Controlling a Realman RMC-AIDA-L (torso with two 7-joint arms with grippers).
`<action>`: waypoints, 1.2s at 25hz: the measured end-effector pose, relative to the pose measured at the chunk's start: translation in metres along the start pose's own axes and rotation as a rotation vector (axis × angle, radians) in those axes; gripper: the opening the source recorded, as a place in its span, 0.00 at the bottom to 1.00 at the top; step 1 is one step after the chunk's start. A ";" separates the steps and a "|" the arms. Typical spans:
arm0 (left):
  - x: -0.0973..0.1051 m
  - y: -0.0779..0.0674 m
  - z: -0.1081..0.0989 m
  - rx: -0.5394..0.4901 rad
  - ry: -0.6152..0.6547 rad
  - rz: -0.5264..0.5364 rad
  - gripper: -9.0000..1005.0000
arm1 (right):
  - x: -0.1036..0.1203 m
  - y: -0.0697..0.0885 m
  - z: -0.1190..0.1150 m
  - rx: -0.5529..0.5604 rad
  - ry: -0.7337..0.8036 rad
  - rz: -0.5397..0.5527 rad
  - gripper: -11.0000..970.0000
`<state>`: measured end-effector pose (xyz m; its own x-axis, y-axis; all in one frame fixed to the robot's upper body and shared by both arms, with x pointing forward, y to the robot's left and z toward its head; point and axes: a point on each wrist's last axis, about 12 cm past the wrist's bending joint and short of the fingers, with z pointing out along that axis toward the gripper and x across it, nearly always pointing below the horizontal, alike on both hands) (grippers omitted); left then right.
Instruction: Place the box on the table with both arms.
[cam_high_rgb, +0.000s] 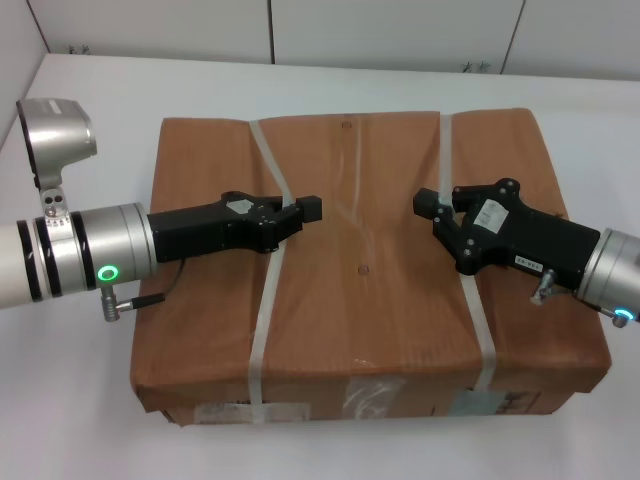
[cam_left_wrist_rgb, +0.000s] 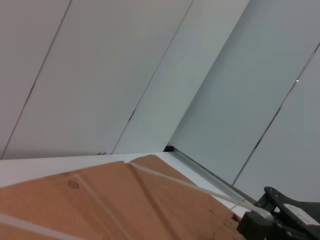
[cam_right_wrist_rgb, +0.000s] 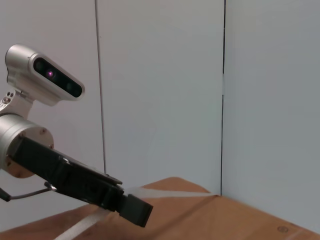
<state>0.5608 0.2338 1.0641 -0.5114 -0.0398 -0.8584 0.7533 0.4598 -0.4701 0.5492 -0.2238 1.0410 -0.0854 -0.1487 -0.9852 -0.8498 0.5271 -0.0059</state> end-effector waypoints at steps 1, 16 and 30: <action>0.000 0.000 0.000 0.000 0.000 0.000 0.02 | 0.000 0.000 0.000 0.000 0.000 0.000 0.04; 0.000 0.000 0.000 0.000 0.000 0.000 0.02 | 0.000 0.000 0.000 0.000 0.000 0.000 0.04; 0.003 0.004 0.002 -0.040 0.018 0.001 0.02 | 0.003 -0.003 0.005 0.025 0.038 0.010 0.04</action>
<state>0.5635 0.2337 1.0596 -0.5182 -0.0231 -0.8550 0.7370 0.4951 -0.4601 0.5540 -0.2215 1.0372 -0.1145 -0.1749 -0.9779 -0.8357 0.5492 -0.0004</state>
